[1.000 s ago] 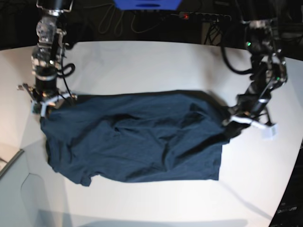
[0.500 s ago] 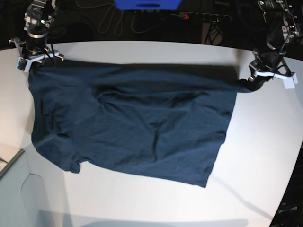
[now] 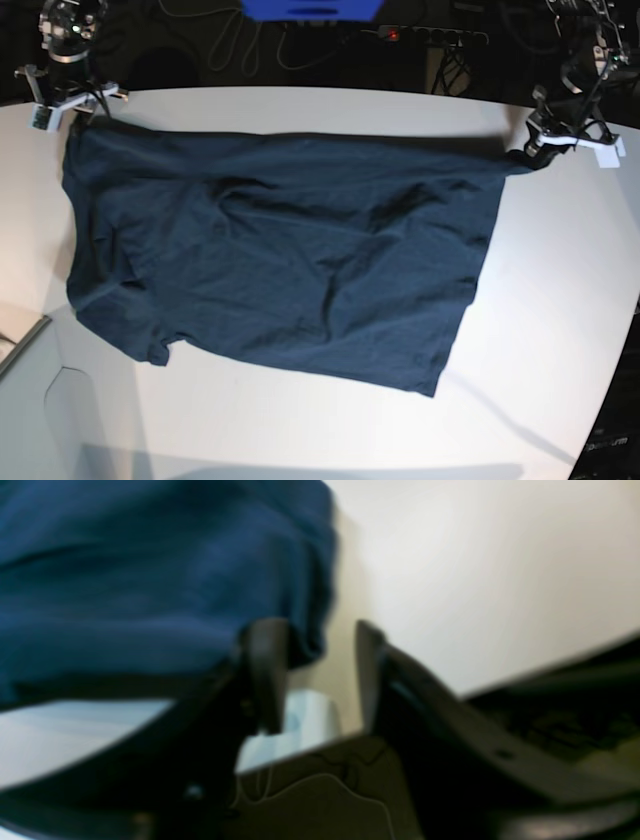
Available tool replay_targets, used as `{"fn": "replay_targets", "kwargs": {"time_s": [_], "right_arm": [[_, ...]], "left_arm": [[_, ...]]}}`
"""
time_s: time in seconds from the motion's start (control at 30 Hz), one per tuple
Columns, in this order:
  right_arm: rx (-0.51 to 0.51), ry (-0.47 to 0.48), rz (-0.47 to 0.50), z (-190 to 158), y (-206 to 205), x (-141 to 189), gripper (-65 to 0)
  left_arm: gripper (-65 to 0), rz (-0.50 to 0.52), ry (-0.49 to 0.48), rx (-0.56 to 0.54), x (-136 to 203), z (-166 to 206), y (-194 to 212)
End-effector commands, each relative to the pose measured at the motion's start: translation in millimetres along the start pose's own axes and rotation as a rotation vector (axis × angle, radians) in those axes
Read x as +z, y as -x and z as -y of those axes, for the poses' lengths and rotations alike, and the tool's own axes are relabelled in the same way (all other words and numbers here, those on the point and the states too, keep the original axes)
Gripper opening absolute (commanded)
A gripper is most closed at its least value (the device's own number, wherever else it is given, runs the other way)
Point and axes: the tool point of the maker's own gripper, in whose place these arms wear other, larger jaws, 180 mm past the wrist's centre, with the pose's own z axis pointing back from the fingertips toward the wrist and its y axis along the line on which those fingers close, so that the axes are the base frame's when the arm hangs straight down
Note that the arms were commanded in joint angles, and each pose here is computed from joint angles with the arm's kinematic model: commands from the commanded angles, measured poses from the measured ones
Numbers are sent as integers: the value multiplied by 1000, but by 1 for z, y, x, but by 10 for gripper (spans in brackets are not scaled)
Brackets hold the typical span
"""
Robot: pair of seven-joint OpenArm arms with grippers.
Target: Layout the t-shirt on the table in an organized manner, then fold the t-shirt properly
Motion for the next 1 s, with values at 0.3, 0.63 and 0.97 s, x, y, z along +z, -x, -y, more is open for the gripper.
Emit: {"fn": "replay_targets", "kwargs": {"time_s": [0.3, 0.63, 0.97], "right_arm": [[42, -145, 230, -41, -77, 10, -365], [84, -316, 299, -93, -116, -27, -365], [143, -404, 220, -121, -107, -79, -365]], "left_arm": [[-650, 25, 27, 6, 1, 8, -5], [-650, 31, 39, 3, -1, 14, -8], [-650, 32, 40, 2, -1, 14, -9]]}}
